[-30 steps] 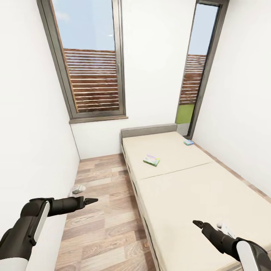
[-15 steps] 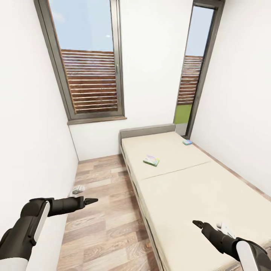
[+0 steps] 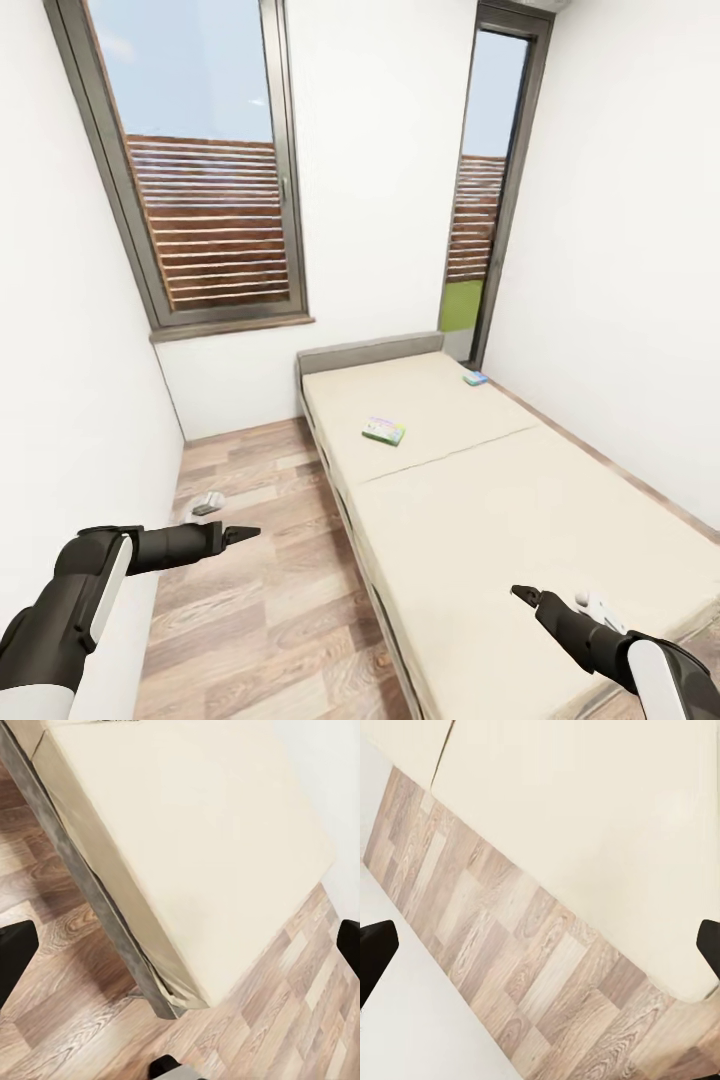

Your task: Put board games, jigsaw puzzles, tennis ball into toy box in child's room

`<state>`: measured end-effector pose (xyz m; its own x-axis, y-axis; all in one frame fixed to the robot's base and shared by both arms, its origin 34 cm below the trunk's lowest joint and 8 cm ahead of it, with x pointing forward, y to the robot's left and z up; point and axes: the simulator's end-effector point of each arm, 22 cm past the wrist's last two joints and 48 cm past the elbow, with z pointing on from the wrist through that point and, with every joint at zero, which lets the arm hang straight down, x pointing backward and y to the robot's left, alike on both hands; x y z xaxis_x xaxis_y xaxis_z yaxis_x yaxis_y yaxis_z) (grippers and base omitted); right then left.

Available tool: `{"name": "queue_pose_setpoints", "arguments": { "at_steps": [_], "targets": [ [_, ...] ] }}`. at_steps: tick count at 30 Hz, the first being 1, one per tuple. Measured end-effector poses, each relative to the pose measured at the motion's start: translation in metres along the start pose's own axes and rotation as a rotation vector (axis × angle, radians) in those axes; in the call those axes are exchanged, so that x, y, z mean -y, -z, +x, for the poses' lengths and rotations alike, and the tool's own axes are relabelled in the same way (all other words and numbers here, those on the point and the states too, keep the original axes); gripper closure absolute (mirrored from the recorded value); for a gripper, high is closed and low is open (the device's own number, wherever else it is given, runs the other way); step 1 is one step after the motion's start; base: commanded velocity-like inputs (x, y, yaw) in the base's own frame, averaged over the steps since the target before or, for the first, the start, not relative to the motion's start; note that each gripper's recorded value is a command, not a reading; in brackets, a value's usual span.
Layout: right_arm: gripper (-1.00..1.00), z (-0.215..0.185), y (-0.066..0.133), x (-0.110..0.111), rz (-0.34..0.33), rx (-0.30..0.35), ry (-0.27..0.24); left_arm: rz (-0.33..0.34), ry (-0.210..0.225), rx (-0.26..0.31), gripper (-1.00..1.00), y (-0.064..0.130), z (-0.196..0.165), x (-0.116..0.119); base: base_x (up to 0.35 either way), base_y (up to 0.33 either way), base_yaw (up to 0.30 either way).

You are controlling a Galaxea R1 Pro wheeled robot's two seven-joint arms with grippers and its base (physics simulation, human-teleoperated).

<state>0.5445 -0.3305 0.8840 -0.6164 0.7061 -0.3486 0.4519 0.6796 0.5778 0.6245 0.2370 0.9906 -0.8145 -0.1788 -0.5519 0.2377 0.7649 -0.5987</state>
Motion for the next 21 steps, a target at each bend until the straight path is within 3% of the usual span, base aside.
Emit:
{"name": "queue_pose_setpoints", "arguments": {
  "at_steps": [21],
  "targets": [
    [-1.0,-0.0045,0.0052,-0.0067,-0.017,0.014,0.003,0.004,-0.013,0.016,-1.0,0.0061,-0.0059,0.0063,0.154,0.127,-0.17]
  ]
}}
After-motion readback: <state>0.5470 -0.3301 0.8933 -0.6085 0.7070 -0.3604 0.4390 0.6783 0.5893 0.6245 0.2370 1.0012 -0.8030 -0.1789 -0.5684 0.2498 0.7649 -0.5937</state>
